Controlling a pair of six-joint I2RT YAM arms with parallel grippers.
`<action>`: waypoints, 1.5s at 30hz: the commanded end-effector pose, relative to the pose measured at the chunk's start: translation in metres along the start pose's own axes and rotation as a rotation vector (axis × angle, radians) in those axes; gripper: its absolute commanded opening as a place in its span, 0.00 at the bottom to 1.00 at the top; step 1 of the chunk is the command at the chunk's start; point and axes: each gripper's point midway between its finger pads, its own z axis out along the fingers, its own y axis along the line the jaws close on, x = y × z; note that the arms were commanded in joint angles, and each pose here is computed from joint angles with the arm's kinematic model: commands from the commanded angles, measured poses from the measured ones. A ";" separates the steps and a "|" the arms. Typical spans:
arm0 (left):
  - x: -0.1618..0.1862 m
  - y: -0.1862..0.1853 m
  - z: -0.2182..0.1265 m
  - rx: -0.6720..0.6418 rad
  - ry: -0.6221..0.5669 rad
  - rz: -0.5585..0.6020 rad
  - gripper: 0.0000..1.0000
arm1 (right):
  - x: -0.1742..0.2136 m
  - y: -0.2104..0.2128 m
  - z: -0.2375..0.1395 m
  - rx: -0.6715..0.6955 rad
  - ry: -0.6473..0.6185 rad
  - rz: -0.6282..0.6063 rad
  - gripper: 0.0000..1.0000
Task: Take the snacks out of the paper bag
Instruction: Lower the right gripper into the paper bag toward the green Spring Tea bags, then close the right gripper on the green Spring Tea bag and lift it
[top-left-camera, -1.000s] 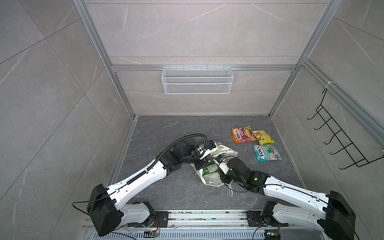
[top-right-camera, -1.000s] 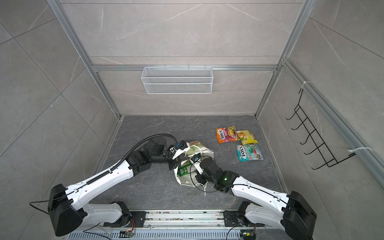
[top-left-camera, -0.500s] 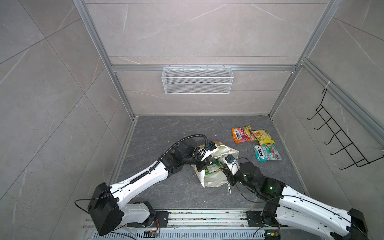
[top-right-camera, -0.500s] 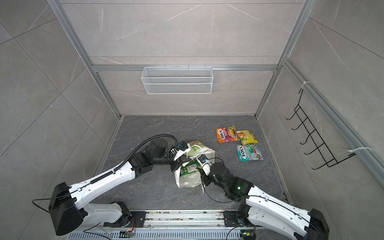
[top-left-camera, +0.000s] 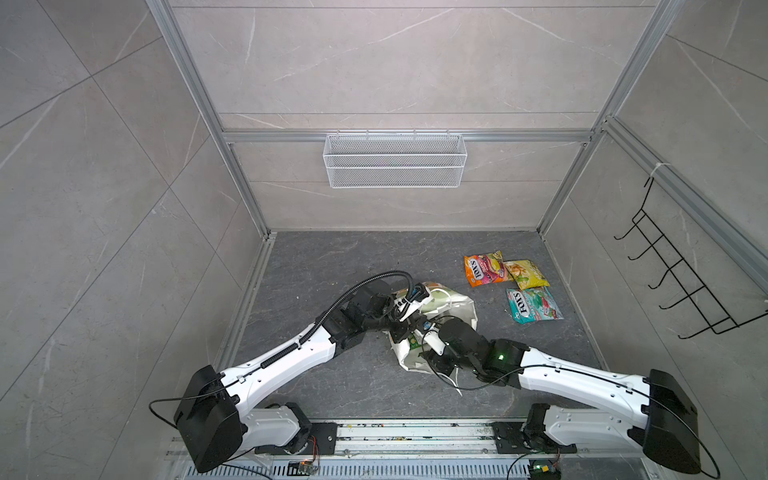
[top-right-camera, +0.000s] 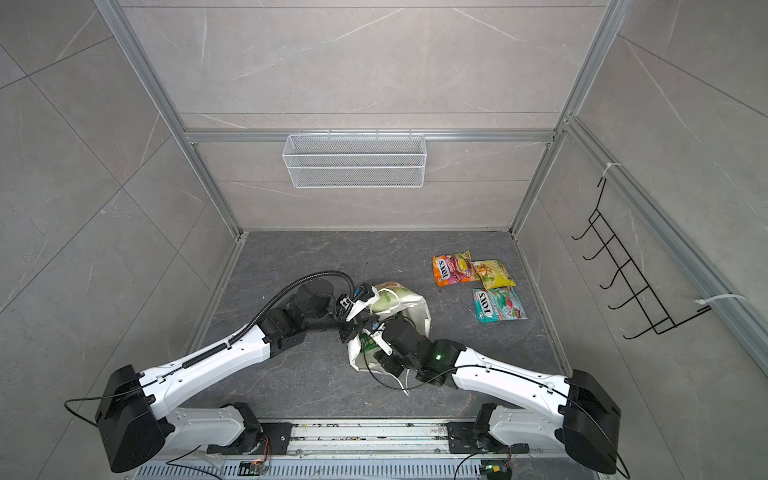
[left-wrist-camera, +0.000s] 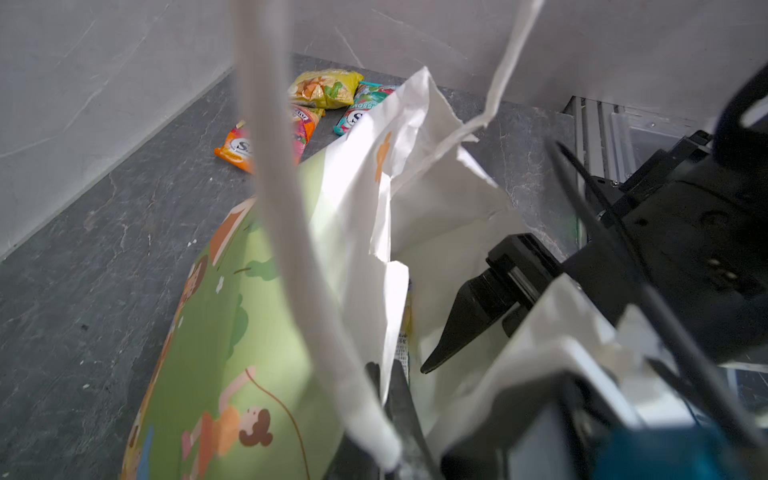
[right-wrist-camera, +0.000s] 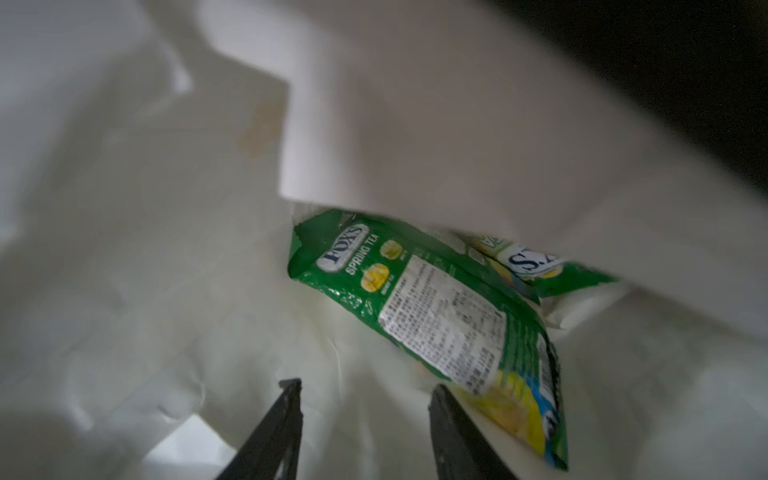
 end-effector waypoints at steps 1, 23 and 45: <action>-0.026 -0.007 -0.015 -0.005 -0.092 0.059 0.00 | 0.013 0.000 0.008 0.060 0.090 -0.107 0.55; -0.034 -0.005 -0.036 -0.060 -0.112 0.127 0.00 | 0.025 -0.028 0.040 0.251 0.225 -0.313 0.43; -0.024 0.002 -0.024 -0.076 -0.075 0.099 0.00 | -0.015 -0.040 0.013 0.329 0.021 -0.304 0.00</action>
